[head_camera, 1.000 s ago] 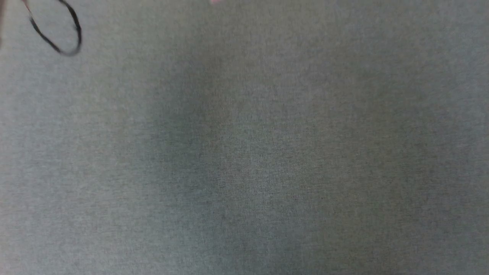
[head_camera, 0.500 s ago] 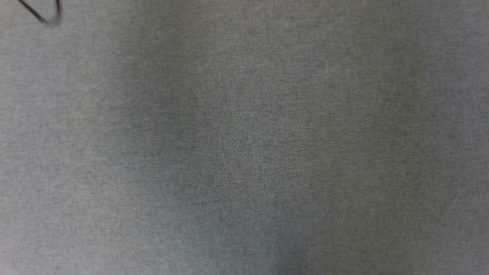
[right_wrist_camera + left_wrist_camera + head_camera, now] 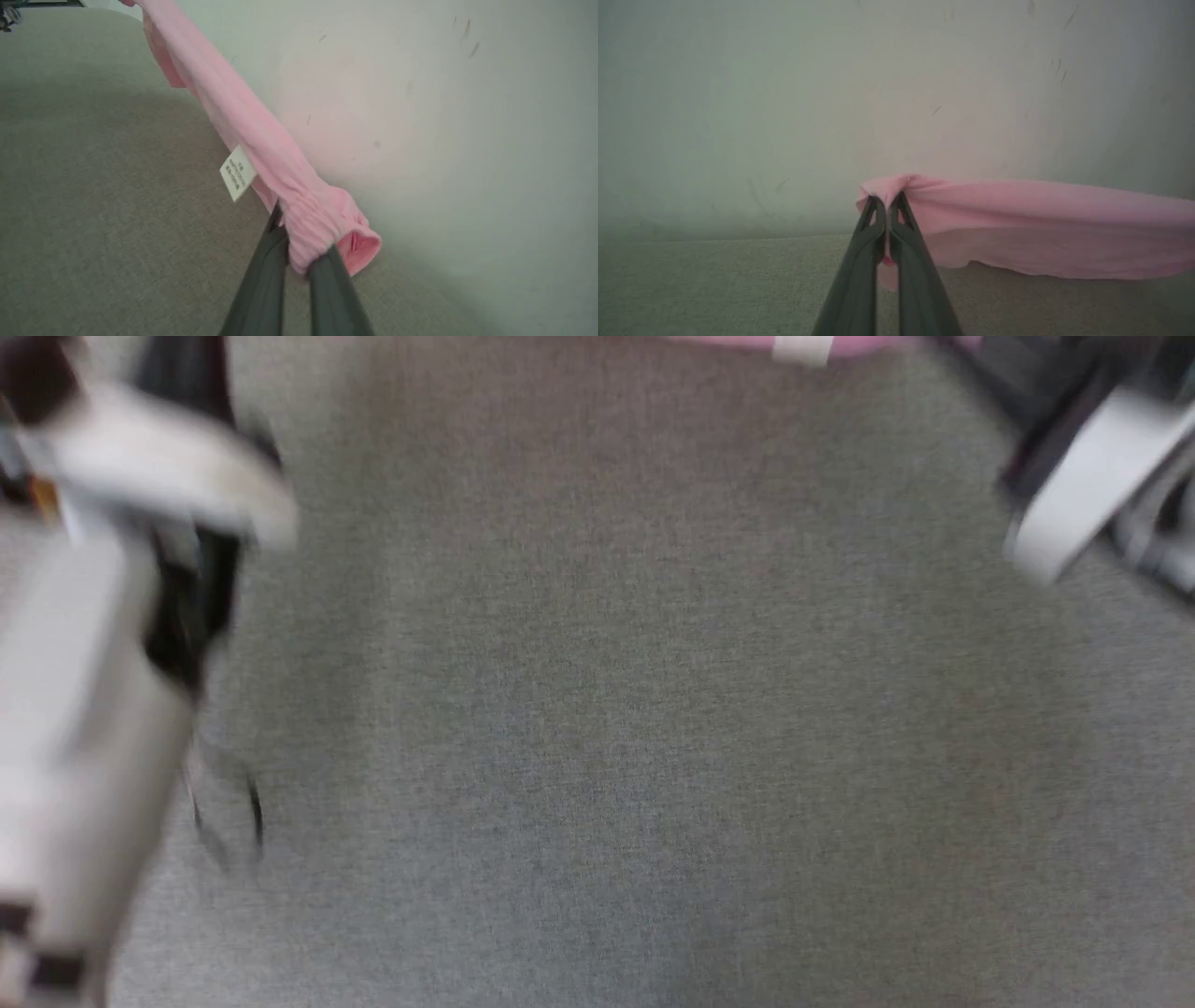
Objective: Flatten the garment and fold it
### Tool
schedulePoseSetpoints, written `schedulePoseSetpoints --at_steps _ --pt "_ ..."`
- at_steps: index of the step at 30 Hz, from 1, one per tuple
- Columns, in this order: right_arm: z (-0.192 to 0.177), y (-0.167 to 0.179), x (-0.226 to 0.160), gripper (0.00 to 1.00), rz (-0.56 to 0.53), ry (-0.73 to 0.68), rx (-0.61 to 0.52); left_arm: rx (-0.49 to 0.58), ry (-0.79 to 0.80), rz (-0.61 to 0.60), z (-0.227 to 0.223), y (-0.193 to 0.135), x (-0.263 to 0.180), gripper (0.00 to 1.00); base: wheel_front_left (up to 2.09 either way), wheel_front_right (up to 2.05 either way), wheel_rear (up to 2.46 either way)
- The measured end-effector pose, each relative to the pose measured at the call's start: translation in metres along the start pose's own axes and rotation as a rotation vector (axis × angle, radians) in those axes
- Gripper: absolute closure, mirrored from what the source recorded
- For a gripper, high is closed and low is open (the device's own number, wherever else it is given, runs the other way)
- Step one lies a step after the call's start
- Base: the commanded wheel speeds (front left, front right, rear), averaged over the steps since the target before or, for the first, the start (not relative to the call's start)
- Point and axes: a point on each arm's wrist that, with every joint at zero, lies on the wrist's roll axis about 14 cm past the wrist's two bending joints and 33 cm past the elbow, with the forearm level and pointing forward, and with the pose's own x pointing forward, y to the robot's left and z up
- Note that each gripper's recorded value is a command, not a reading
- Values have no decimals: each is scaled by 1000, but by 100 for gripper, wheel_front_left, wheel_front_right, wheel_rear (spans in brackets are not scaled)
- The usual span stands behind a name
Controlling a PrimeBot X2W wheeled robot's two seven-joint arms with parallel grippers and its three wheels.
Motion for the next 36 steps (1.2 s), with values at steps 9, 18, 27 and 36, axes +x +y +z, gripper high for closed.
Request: schedulePoseSetpoints --at_steps 9,18,27,36 --pt "-35 89 -77 100 138 132 105 -63 206 115 -58 5 -143 100 0 0 0" --pt "-44 153 -150 100 197 209 203 -88 317 190 -64 -7 -256 100 0 0 0" --pt "-33 193 -191 100 200 192 288 -80 341 214 -50 -11 -311 100 0 0 0" --pt "2 156 -172 100 77 53 240 60 177 64 2 -27 -243 100 0 0 0"
